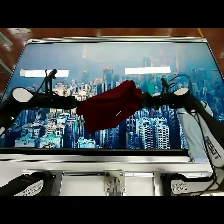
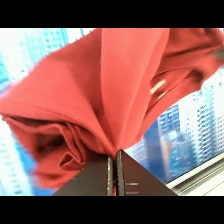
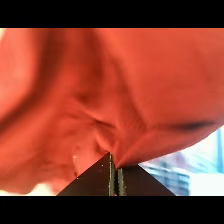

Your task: Fold the shirts.

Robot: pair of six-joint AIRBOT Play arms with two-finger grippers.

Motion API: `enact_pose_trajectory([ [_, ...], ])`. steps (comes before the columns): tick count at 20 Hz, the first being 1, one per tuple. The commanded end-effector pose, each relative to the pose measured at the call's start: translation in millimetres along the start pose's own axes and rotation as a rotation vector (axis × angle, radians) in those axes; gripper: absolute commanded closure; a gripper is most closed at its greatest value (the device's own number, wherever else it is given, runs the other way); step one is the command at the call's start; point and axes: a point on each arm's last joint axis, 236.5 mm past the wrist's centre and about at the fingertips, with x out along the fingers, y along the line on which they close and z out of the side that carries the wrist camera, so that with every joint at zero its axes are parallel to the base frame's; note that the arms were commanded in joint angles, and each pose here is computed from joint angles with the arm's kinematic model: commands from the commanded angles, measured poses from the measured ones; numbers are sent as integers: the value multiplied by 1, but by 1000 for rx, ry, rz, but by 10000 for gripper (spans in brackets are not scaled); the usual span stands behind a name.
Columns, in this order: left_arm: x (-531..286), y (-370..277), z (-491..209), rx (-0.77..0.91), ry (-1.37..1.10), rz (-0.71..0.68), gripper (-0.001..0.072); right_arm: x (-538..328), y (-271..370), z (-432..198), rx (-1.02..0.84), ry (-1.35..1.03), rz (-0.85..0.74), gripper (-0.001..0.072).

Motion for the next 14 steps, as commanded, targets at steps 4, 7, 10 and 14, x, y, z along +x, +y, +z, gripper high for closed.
enact_pose_trajectory([
  [4,-131,-56,60,312,-104,86,662,-210,179,38,-568,-376,118,651],
  [7,-223,-123,88,461,-351,90,662,-300,254,12,-720,-592,124,651],
  [10,-296,-154,86,514,-531,160,662,-342,278,-24,-754,-680,98,651],
  [14,-340,-141,58,514,-578,313,662,-351,257,-54,-667,-642,-13,651],
])
